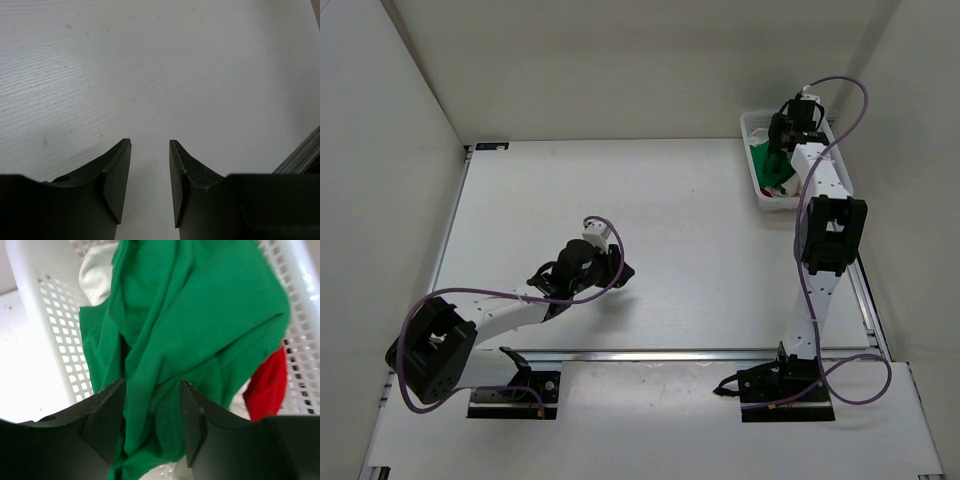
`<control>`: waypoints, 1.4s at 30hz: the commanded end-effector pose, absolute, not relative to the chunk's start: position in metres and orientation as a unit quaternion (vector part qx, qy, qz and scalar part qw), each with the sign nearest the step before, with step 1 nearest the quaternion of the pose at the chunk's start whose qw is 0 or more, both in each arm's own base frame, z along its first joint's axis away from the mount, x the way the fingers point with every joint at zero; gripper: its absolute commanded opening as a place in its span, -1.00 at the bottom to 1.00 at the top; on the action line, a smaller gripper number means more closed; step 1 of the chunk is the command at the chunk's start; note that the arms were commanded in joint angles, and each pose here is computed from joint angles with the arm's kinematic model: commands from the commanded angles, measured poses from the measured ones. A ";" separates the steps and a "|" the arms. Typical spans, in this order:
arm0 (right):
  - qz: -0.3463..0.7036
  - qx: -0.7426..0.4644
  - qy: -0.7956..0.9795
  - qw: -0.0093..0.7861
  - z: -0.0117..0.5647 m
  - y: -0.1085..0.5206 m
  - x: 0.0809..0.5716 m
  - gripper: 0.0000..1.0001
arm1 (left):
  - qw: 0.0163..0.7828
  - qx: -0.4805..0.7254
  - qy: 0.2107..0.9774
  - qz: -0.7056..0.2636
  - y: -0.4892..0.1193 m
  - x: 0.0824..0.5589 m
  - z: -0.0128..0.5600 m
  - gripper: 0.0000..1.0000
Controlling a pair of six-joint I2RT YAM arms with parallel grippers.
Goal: Fold and stack the t-shirts
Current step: Grab crumpled tshirt from bin with the right arm, then move the tshirt to the center of the board
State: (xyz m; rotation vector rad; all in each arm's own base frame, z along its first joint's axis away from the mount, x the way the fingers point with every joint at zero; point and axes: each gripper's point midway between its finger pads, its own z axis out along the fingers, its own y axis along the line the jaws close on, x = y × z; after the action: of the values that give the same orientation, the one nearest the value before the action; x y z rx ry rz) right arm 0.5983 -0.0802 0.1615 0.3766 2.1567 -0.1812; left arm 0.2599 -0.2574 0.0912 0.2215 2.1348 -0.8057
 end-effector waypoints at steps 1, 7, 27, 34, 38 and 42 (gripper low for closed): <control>-0.069 0.151 0.865 0.474 0.181 -0.078 0.606 -0.11 | 0.431 0.081 0.836 -0.328 -0.258 0.267 0.109 -0.05; -0.072 0.156 0.869 0.463 0.179 -0.080 0.610 -0.95 | 0.442 0.066 0.834 -0.325 -0.250 0.270 0.113 -0.06; 0.085 -0.055 0.602 0.792 0.583 0.146 0.411 -1.00 | 0.475 -0.010 0.804 -0.357 -0.221 0.297 0.168 -0.05; 0.224 -0.050 0.627 0.744 0.523 0.129 0.400 -1.00 | 0.513 -0.109 0.773 -0.358 -0.157 0.311 0.188 -0.01; 0.348 -0.065 0.632 0.689 0.422 0.126 0.398 -1.00 | 0.525 -0.135 0.774 -0.326 -0.134 0.311 0.185 -0.02; 0.363 -0.045 0.692 0.623 0.311 0.122 0.420 -1.00 | 0.520 -0.150 0.778 -0.320 -0.129 0.309 0.172 0.00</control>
State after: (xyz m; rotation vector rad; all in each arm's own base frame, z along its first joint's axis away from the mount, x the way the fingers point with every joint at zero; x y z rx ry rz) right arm 0.4216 0.0941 0.3271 -0.0141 1.6189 0.6407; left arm 0.3131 -0.1356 0.1885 -0.3138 1.8274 -0.7863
